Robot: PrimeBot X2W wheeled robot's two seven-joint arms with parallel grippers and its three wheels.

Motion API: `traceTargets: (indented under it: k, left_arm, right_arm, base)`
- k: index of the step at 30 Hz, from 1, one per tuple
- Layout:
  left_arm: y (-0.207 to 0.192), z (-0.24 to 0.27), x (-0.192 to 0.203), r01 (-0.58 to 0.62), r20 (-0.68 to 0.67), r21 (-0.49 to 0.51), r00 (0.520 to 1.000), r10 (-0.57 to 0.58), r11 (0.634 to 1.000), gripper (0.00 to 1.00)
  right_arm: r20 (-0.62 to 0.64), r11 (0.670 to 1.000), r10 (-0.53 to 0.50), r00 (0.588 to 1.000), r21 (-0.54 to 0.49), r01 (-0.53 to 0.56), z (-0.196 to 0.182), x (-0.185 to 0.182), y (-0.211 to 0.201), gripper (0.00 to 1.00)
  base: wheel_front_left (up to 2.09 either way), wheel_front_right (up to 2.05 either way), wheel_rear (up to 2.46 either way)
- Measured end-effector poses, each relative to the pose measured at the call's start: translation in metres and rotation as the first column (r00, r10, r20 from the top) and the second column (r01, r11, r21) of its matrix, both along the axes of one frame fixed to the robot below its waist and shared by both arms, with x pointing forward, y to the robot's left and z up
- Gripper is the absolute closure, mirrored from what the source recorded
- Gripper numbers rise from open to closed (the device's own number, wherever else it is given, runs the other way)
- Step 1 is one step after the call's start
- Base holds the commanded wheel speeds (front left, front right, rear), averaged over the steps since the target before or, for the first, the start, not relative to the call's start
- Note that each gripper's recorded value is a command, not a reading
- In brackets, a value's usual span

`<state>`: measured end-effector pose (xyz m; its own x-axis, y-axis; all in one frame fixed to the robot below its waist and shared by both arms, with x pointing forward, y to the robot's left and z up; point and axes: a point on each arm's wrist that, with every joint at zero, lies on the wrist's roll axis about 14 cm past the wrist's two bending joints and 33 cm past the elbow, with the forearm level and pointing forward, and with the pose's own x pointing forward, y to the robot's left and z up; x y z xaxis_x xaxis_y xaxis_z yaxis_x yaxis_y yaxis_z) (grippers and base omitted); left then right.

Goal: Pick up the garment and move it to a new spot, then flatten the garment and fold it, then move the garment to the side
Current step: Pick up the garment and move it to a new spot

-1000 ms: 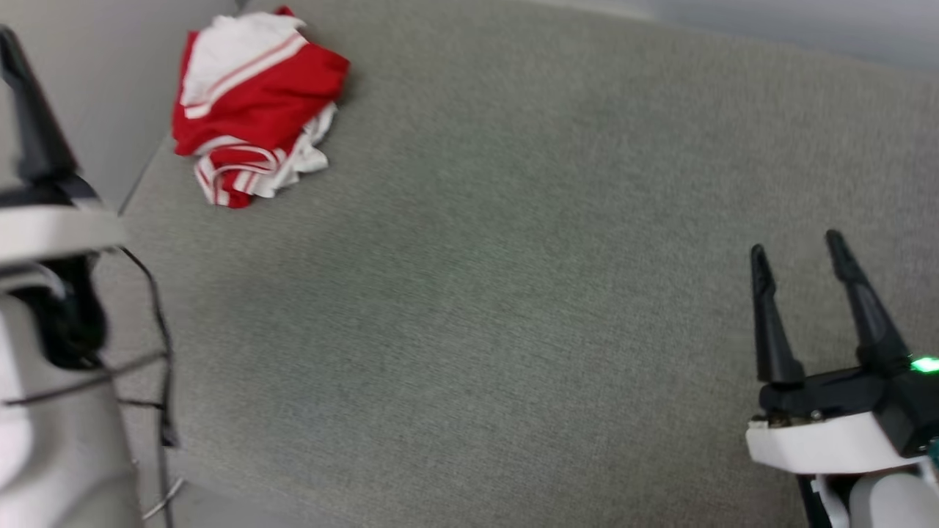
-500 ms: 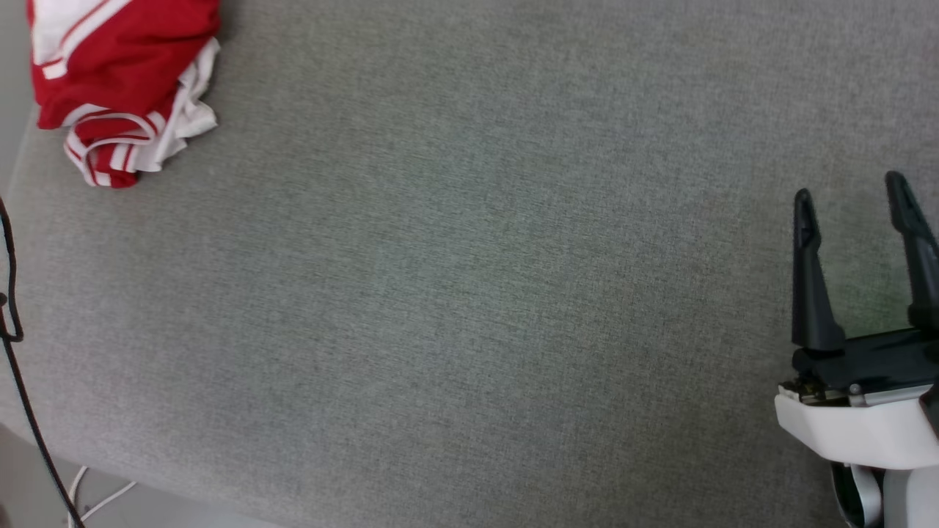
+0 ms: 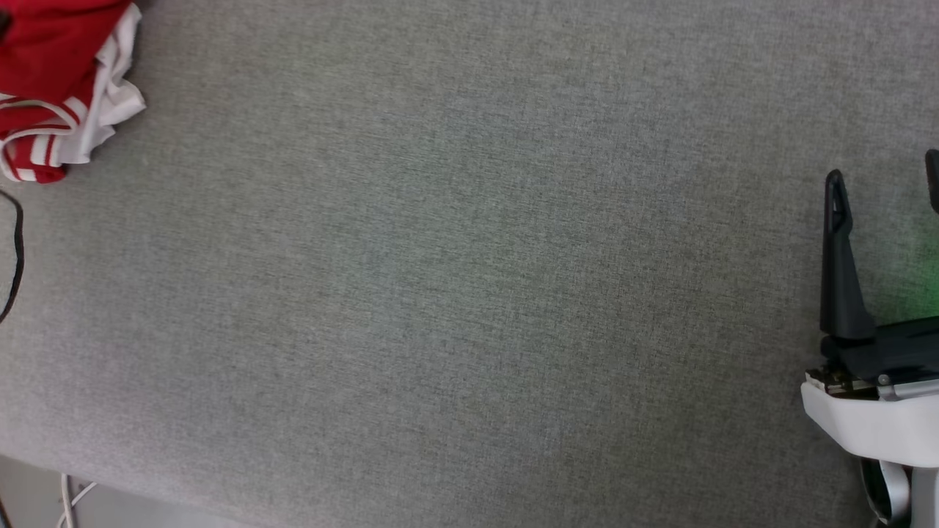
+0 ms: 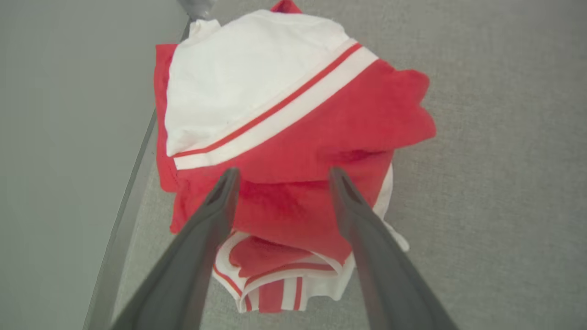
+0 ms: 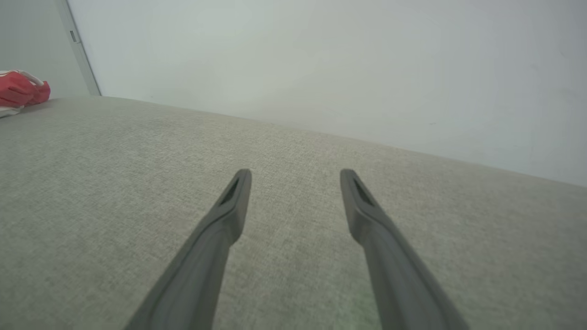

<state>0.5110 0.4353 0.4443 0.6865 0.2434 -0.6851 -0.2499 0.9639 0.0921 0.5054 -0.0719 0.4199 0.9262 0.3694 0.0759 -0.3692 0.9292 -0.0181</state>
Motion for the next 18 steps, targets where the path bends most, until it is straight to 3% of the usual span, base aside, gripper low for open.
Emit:
traceTargets:
  k: [9, 18]
  left_arm:
    - [-0.012, -0.069, -0.027, -0.09, -0.296, -0.166, 0.954, 0.037, 0.982, 0.0]
    - [-0.016, -0.099, -0.026, -0.117, -0.352, -0.181, 0.935, 0.047, 0.977, 0.0]
  right_arm:
    - [-0.014, 1.0, -0.018, 1.0, -0.02, 0.018, -0.016, 0.005, -0.01, 0.0]
    - [-0.02, 0.999, -0.032, 0.999, -0.032, 0.031, -0.023, 0.008, -0.016, 0.0]
  base:
    - [0.0, 0.0, 0.0]
    - [0.0, 0.0, 0.0]
